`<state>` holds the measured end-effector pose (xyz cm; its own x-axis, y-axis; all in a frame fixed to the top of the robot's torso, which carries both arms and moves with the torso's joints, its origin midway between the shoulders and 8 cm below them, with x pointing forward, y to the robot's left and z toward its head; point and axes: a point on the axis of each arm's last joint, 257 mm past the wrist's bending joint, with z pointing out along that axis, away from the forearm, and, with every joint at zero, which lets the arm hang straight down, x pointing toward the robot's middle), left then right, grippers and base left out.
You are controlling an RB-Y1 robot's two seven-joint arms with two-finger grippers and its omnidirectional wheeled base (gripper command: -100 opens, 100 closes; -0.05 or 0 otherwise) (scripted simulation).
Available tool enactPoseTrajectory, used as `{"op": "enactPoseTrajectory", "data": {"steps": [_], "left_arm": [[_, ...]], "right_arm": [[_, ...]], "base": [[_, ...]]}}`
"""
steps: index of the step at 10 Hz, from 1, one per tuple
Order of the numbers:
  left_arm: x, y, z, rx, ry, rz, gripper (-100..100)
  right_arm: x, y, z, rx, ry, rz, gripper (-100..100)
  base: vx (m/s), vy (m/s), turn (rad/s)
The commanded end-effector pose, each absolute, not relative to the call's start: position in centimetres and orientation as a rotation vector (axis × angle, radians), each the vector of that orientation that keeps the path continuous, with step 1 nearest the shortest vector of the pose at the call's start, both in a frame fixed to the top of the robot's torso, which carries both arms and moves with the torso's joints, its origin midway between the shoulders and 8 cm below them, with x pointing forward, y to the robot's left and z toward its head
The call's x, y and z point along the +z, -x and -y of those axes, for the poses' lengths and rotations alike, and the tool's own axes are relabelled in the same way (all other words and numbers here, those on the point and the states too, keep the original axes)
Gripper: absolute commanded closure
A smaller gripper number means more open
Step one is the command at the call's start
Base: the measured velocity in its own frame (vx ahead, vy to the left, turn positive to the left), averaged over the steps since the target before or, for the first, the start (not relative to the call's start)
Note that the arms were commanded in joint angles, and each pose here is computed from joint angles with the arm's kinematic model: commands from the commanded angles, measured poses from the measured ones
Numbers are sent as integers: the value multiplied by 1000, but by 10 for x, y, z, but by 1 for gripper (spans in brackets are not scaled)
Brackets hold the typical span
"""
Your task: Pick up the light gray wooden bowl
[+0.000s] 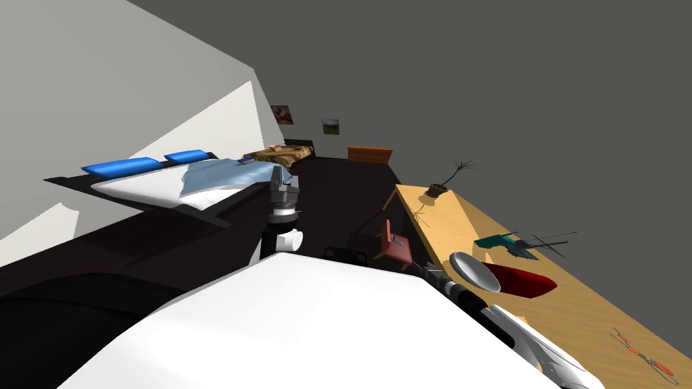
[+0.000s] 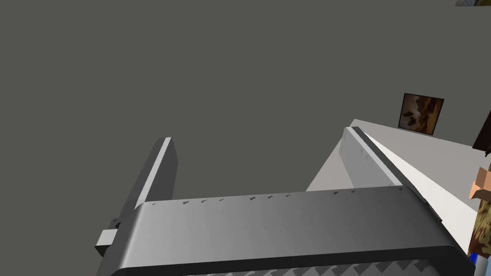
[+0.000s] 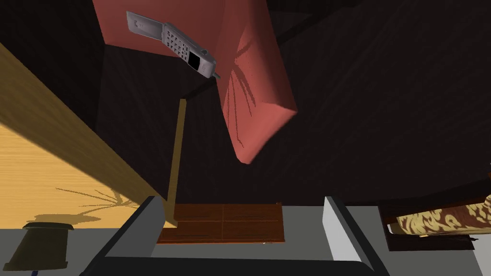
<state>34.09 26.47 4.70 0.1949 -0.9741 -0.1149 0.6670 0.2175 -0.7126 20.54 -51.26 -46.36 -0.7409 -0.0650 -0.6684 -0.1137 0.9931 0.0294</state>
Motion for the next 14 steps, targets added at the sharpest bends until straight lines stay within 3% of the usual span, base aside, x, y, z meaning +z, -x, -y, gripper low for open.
{"op": "enactPoseTrajectory", "data": {"steps": [1,8,14], "left_arm": [[47,-341,-265,-1248,589,-634,0],[47,-341,-265,-1248,589,-634,0],[47,-341,-265,-1247,589,-634,0]], "right_arm": [[-470,-192,529,47,133,-2442,-100],[-475,-116,617,-183,248,-2629,-100],[-455,-50,691,-382,339,-2774,-100]], "base": [[37,-16,55],[51,-24,65],[85,-66,63]]}}
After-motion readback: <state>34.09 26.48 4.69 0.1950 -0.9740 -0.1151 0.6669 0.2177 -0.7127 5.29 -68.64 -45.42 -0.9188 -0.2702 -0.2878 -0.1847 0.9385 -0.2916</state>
